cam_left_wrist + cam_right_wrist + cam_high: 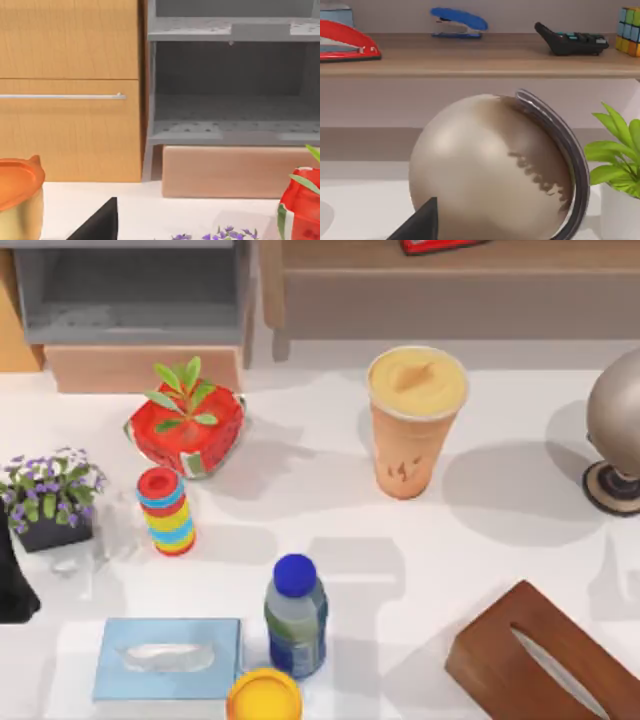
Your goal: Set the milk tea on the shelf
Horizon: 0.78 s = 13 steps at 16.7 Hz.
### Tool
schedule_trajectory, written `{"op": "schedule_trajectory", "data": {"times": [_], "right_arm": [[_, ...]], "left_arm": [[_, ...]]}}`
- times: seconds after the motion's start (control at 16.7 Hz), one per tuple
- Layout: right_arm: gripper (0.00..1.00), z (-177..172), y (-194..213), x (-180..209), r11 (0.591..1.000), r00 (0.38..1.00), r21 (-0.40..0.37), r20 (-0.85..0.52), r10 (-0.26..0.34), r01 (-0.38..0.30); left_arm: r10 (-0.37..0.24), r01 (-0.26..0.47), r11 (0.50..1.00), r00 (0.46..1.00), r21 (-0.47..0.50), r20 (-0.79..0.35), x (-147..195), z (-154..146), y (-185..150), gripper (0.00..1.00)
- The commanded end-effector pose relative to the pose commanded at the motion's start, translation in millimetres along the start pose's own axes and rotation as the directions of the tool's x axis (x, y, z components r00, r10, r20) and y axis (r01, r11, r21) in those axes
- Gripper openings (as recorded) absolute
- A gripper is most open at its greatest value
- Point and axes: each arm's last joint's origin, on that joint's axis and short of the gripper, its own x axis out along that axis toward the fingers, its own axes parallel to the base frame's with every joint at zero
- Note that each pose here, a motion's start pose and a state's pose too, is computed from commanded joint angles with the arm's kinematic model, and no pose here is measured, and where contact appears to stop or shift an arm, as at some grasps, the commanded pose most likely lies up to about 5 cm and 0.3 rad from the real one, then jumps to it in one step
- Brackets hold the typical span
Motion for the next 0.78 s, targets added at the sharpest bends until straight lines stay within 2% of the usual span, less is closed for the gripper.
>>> {"op": "schedule_trajectory", "data": {"times": [0.42, 0.78], "right_arm": [[1.00, 12.6, 8.5, 8.2, 1.000, 1.000, 0.001, 0.000, 0.017, -0.017], [1.00, 33.3, 45.0, 44.7, 0.999, 0.997, 0.004, -0.069, 0.043, -0.043]], "left_arm": [[0.000, 0.000, 1.000, 1.000, 0.000, 0.000, 0.0, 0.0, 0.0, 1.00], [0.000, 0.000, 1.000, 1.000, 0.000, 0.000, 0.0, 0.0, 0.0, 1.00]]}}
